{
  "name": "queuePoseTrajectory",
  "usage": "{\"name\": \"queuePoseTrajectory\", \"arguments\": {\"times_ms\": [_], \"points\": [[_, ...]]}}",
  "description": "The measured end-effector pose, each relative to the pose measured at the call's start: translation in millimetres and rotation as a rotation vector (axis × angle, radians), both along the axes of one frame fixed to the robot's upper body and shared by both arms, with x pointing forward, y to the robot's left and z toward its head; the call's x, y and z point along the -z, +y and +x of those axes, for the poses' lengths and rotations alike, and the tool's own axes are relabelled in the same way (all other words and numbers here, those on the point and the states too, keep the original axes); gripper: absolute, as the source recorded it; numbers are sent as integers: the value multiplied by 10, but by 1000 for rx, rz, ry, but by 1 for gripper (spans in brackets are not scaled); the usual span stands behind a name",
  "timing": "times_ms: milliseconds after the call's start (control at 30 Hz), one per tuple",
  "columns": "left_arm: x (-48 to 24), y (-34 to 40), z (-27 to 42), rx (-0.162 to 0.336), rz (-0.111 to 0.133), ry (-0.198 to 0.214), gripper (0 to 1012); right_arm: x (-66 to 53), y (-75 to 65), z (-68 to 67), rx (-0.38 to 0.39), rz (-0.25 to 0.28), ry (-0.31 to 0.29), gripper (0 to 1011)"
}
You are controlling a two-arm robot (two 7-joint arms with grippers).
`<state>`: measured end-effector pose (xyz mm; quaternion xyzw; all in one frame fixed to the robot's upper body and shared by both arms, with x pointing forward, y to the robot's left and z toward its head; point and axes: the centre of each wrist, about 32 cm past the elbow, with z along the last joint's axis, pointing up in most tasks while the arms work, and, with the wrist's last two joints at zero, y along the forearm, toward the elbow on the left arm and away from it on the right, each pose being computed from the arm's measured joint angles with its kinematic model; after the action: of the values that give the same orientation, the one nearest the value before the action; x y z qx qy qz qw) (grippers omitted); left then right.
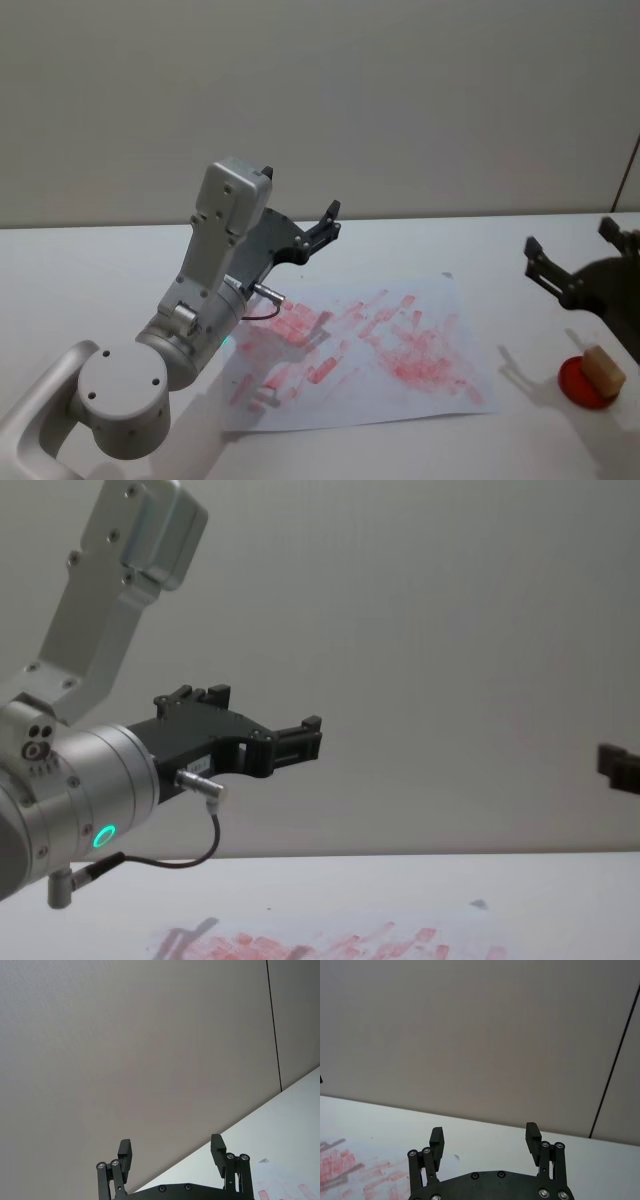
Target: Use the one hand to pick up the stamp and affix it onto the A4 paper.
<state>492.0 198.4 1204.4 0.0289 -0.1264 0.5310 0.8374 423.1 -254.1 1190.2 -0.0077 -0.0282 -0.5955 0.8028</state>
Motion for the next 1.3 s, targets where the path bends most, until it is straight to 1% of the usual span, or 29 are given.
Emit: {"name": "queuePoseTrajectory", "arguments": {"times_ms": [167,267,367,467,500,567,633,933,1300], "points": [[0,0,0,0,0,0,1001,17,-57,-100,26,-13,36,1001],[0,0,0,0,0,0,1001,42,-99,-185,44,-22,76,1001],[0,0,0,0,0,0,1001,61,-120,-231,53,-26,100,1001],[0,0,0,0,0,0,1001,104,-157,-314,68,-37,147,1001],[0,0,0,0,0,0,1001,104,-157,-314,68,-37,147,1001],[0,0,0,0,0,0,1001,139,-181,-366,77,-45,180,1001],[0,0,0,0,0,0,1001,160,-195,-391,82,-50,199,1001],[0,0,0,0,0,0,1001,259,-260,-492,106,-85,281,1001],[0,0,0,0,0,0,1001,349,-310,-501,115,-122,339,1001]]}}
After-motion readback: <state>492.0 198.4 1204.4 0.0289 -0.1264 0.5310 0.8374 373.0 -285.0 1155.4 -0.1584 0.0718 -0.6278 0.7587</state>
